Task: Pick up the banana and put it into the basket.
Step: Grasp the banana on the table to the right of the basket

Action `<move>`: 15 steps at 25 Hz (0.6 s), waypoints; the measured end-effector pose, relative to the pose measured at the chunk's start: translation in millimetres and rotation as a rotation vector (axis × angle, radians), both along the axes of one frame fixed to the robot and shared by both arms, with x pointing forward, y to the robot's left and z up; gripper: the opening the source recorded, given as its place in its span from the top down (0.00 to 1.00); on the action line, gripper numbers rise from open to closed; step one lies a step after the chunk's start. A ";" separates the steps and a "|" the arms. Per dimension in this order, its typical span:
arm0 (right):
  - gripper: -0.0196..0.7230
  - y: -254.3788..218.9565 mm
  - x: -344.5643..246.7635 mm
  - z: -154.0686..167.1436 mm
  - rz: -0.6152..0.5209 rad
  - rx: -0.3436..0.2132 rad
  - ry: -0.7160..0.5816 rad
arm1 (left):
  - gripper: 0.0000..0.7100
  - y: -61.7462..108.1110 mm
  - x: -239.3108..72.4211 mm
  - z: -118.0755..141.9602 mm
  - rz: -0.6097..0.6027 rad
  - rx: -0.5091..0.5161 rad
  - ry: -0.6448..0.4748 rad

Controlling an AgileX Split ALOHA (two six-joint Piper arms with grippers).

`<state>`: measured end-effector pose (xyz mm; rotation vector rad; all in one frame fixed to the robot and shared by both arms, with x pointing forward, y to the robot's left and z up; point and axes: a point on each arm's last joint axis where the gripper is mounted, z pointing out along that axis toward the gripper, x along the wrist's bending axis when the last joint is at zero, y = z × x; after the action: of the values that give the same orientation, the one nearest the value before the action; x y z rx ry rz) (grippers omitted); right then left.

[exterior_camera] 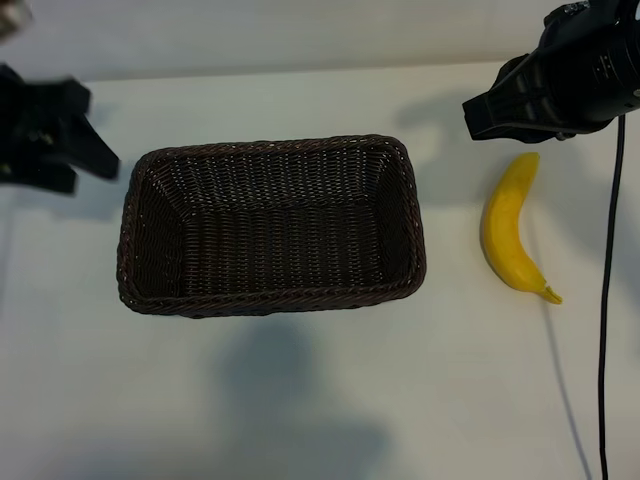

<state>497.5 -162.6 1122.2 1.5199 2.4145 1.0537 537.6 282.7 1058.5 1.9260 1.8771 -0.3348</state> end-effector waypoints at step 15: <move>0.38 -21.1 6.8 -17.1 -0.046 -0.211 0.065 | 0.23 -0.2 -2.0 -18.3 -0.001 0.001 -0.023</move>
<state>504.3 -183.7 1105.1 1.5514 2.4298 0.7241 535.6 282.5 1040.2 1.9231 1.8624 -0.3098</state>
